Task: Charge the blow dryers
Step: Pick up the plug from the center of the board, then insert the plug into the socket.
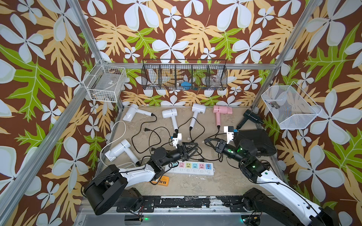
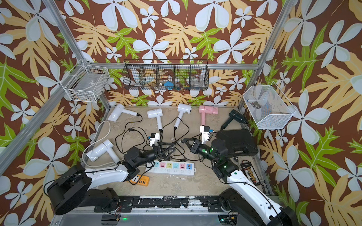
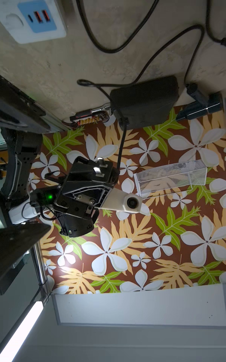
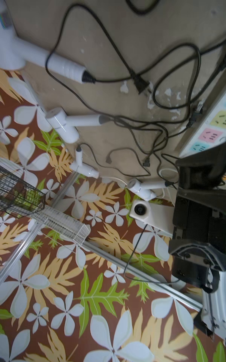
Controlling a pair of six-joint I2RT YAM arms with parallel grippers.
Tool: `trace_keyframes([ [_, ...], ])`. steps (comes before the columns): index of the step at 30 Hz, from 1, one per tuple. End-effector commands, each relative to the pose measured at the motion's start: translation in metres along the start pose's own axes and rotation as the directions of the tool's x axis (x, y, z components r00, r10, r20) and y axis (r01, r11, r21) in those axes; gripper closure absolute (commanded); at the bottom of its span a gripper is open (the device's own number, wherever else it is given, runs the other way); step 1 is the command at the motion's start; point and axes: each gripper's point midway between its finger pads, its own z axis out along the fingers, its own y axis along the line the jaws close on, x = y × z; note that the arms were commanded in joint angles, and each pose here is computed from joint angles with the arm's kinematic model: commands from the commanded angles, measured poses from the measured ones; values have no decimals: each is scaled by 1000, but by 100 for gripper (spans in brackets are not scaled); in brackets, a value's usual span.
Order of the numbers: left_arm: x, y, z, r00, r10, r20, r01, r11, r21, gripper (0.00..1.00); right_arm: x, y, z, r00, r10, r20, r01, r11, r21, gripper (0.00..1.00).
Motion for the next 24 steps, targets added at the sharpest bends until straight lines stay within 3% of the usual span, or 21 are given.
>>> trace_keyframes([
  [1, -10, 28, -8, 989, 145, 5, -142, 973, -181, 12, -20, -24, -23, 988, -152, 18, 146, 971, 188, 100],
  [7, -44, 20, -24, 919, 392, 46, -349, 862, -367, 2, -90, -1, -69, 928, -355, 117, 290, 882, 372, 100],
  [10, -58, 19, -35, 871, 485, 73, -409, 800, -440, 0, -99, 7, -74, 910, -398, 118, 325, 861, 391, 100],
  [17, -79, 46, -64, 748, 660, 78, -496, 633, -595, 0, -32, -52, -48, 950, -302, -72, 308, 883, 354, 100],
  [22, -79, 85, -83, 696, 716, 51, -522, 554, -648, 0, 28, -106, -47, 945, -228, -237, 310, 857, 412, 100],
  [24, -79, 92, -86, 685, 728, 21, -536, 523, -663, 0, 44, -110, -44, 940, -211, -269, 309, 862, 402, 100],
])
